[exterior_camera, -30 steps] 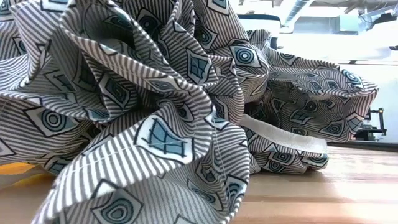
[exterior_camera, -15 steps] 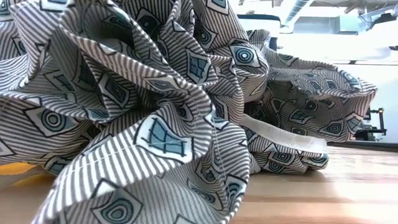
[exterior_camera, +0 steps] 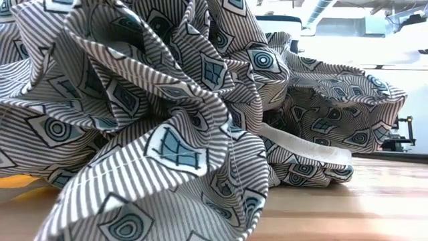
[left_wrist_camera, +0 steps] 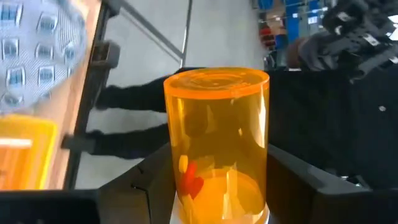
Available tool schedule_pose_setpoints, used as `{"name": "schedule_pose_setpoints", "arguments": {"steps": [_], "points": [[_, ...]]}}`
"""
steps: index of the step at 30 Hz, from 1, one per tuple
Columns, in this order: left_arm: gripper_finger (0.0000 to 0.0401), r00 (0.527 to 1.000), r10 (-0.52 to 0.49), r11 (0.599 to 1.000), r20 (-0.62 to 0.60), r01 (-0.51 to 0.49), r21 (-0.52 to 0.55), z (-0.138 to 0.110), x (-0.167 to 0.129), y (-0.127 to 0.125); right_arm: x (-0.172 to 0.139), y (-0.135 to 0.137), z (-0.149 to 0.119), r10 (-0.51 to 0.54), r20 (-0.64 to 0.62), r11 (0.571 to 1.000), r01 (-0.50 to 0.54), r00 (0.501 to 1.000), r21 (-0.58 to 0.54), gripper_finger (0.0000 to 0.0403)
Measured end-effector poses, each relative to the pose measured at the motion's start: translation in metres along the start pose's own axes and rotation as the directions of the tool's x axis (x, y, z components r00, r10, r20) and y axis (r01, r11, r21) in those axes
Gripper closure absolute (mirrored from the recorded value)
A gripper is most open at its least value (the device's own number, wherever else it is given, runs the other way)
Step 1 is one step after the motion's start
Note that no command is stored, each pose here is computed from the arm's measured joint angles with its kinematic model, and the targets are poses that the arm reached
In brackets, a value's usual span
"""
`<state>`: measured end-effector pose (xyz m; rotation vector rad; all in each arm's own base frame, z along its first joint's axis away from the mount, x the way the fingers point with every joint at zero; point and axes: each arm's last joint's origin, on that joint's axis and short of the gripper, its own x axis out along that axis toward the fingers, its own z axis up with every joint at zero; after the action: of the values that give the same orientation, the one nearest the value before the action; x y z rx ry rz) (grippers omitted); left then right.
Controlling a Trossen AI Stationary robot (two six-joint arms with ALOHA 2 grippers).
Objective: Pick & place medical supplies in basket/bin
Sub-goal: Put the orange pill bottle into the yellow bin
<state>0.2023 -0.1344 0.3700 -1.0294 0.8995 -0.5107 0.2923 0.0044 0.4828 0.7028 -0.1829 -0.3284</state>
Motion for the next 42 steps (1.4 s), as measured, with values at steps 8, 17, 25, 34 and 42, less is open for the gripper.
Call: {"name": "schedule_pose_setpoints", "arguments": {"steps": [8, 17, 25, 34, 42], "points": [[0.0213, 0.978, 0.207, 0.967, -0.007, -0.206, -0.153, -0.028, 0.029, 0.053, -0.002, 0.000, -0.007, -0.020, -0.050, 1.000, 0.020, 0.999, -0.012, 0.0175], [0.0213, 0.949, 0.305, 0.884, 0.074, -0.253, -0.393, -0.046, 0.049, 0.109, -0.011, -0.001, -0.007, -0.043, -0.097, 0.999, 0.042, 0.994, -0.019, 0.0175], [0.0213, 0.947, 0.244, 0.854, 0.209, -0.108, -0.509, -0.046, 0.067, 0.119, -0.026, -0.002, 0.000, -0.058, -0.118, 0.998, 0.054, 0.991, -0.035, 0.0175], [0.0213, 0.951, 0.265, 0.777, 0.162, -0.111, -0.620, -0.056, 0.101, 0.132, -0.037, -0.005, 0.005, -0.086, -0.145, 0.995, 0.077, 0.986, -0.071, 0.0175], [0.0211, 0.948, 0.278, 0.702, 0.154, -0.091, -0.706, -0.064, 0.104, 0.132, -0.039, -0.007, 0.005, -0.096, -0.153, 0.993, 0.083, 0.984, -0.085, 0.0175]]}}
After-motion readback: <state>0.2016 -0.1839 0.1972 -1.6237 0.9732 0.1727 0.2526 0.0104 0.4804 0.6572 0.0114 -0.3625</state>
